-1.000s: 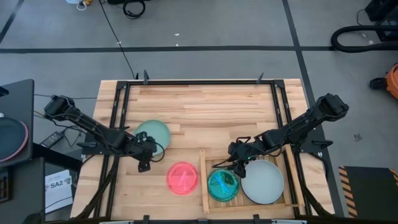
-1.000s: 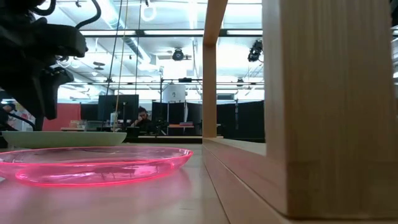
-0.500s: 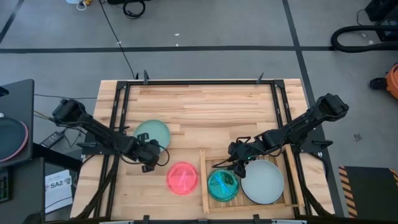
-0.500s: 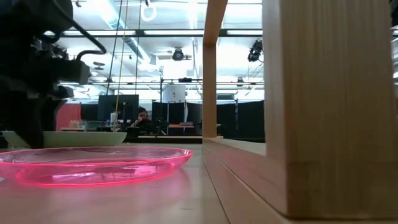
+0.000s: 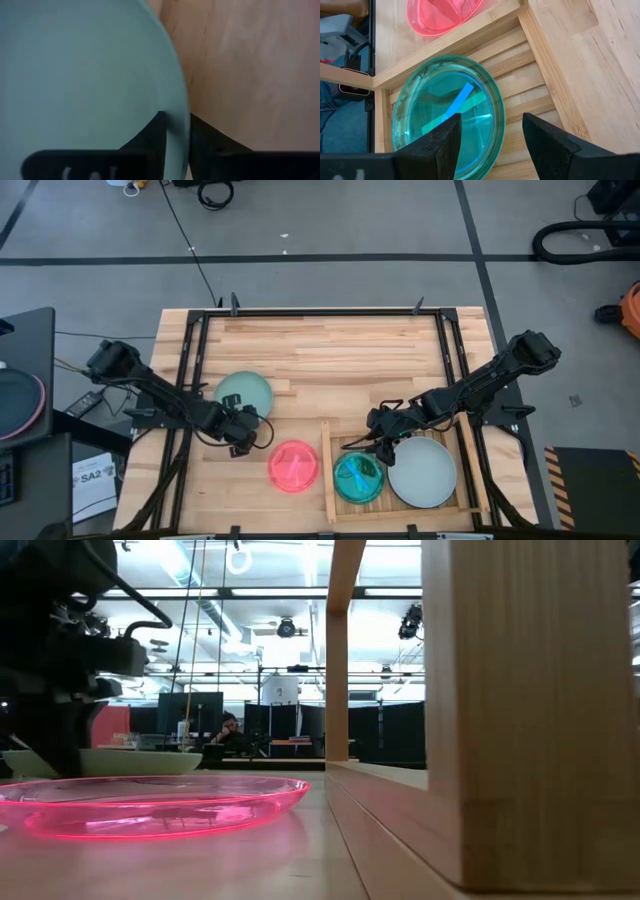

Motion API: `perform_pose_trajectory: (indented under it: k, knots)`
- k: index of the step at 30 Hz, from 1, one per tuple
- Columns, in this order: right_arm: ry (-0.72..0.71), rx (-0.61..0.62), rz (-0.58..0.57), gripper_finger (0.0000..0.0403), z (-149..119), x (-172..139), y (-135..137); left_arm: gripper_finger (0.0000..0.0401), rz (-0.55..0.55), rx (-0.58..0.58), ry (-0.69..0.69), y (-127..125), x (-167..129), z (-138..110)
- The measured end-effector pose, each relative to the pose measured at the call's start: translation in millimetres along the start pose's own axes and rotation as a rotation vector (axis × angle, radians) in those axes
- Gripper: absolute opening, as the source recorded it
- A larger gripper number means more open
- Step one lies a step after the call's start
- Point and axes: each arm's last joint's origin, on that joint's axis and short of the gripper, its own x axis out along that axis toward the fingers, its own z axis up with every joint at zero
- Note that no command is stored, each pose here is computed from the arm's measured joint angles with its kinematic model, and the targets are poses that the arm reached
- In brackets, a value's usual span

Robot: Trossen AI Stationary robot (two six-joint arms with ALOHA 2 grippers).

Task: Place and stack plates onto a shelf
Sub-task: Stack the green plate on the gray plate on the shelf

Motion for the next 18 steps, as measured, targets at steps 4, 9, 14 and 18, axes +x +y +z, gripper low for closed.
perform_pose_trajectory:
  k: [4, 9, 14, 18]
  knots:
    - [-0.009, 0.009, 0.008, 0.0216, 0.9, 0.0, 0.8, 0.0041, 0.015, -0.001, -0.022, 0.1, -0.2, 1.2]
    - [-0.040, 0.009, 0.036, 0.0216, 3.8, -0.1, 3.4, 0.0034, 0.058, -0.008, -0.073, 0.1, -1.9, 5.5]
    - [-0.063, 0.016, 0.047, 0.0216, 7.5, -0.3, 3.0, 0.0031, 0.101, -0.012, -0.144, -1.5, -8.1, 14.7]
    - [-0.110, 0.037, 0.036, 0.0216, 14.8, -0.6, -1.4, 0.0030, 0.133, -0.010, -0.206, -3.4, -14.4, 23.4]
